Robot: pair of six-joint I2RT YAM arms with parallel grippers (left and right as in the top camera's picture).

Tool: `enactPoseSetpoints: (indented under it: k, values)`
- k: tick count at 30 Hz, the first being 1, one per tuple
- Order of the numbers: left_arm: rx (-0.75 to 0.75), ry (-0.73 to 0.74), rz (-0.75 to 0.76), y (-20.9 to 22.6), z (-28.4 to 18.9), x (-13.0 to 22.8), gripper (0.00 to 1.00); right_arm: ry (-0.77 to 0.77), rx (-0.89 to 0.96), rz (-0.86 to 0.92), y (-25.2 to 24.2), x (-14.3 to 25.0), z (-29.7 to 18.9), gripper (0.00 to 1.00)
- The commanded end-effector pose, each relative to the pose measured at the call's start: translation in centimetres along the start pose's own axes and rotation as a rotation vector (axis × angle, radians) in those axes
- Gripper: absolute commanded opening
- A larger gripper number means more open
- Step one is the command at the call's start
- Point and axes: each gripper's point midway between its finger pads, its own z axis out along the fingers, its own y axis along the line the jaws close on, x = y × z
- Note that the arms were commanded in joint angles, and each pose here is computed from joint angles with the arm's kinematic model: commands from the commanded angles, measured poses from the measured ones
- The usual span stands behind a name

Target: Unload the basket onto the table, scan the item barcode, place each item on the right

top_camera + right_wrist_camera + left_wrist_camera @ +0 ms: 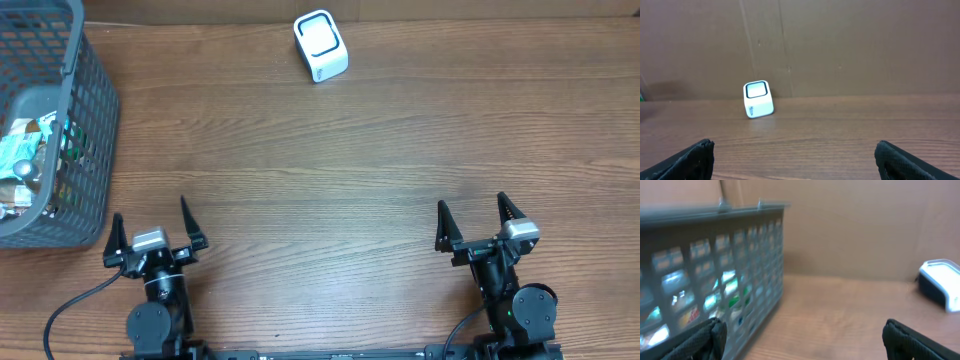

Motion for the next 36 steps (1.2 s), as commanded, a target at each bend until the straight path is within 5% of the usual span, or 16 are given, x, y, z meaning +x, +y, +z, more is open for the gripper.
enactPoseSetpoints:
  k: [1, 11, 22, 28, 36]
  values:
    - [0.171, -0.12, 0.014, -2.8, -0.5, -3.6, 1.0, -0.017, -0.008, 0.019, 0.1, -0.3, 0.0, 1.0]
    - [0.238, -0.182, 0.001, -2.5, -3.5, -17.5, 0.99, -0.17, -0.038, 0.073, 1.3, -8.9, -1.6, 1.0]
    - [0.31, 0.163, 0.021, -3.3, -0.7, -27.5, 1.0, -0.055, -0.023, 0.131, 2.3, -17.8, 0.0, 1.0]
    - [0.313, 0.386, 0.039, -3.6, 2.0, -29.4, 1.0, 0.204, 0.017, 0.129, 2.9, -21.7, 4.1, 1.0]
    - [0.332, 0.675, 0.056, -4.8, 5.7, -25.5, 1.0, 0.614, 0.07, 0.138, 3.3, -21.4, 8.5, 1.0]
